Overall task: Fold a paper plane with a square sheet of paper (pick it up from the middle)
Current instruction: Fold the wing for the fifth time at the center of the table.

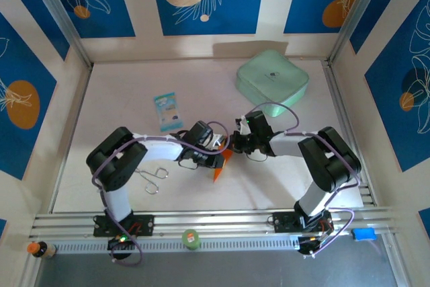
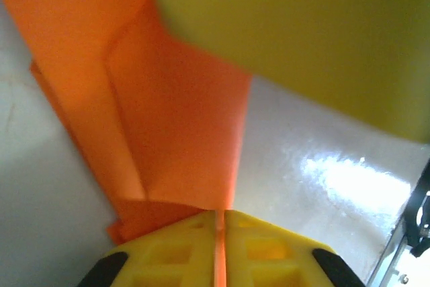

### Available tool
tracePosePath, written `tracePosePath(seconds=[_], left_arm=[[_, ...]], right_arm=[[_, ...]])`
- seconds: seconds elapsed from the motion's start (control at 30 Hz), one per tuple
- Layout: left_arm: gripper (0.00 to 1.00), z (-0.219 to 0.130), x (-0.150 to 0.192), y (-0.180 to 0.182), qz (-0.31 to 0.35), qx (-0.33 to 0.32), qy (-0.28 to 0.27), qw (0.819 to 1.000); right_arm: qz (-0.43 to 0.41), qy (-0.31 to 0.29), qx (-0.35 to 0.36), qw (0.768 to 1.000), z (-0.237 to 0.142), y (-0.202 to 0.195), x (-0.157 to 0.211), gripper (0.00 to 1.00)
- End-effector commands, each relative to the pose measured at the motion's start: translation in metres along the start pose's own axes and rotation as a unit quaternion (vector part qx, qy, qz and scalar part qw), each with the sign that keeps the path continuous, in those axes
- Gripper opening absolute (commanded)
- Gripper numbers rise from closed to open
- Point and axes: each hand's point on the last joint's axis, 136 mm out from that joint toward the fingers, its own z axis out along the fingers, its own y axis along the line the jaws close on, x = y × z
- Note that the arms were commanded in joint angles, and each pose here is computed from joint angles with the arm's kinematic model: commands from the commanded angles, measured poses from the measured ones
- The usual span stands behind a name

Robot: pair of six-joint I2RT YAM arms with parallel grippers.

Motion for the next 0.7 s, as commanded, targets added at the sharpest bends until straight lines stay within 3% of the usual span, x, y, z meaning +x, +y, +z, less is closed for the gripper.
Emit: tracePosePath(seconds=[0.0,0.33,0.67], left_arm=[[0.09,0.005,0.006,0.01,-0.012,-0.011,0.011,1.0],[0.04,0.011,0.023,0.025,-0.029,-0.026,0.032,0.999],[0.0,0.014,0.032,0.028,-0.032,-0.025,0.05,0.998]], right_arm=[[0.005,-0.014,0.016,1.0,-0.013,-0.005,0.0,0.01],[0.01,0.027,0.008,1.0,0.004,-0.02,0.004,0.0],[0.043,-0.022,0.008,0.999,-0.011,-0.046,-0.038,0.0]])
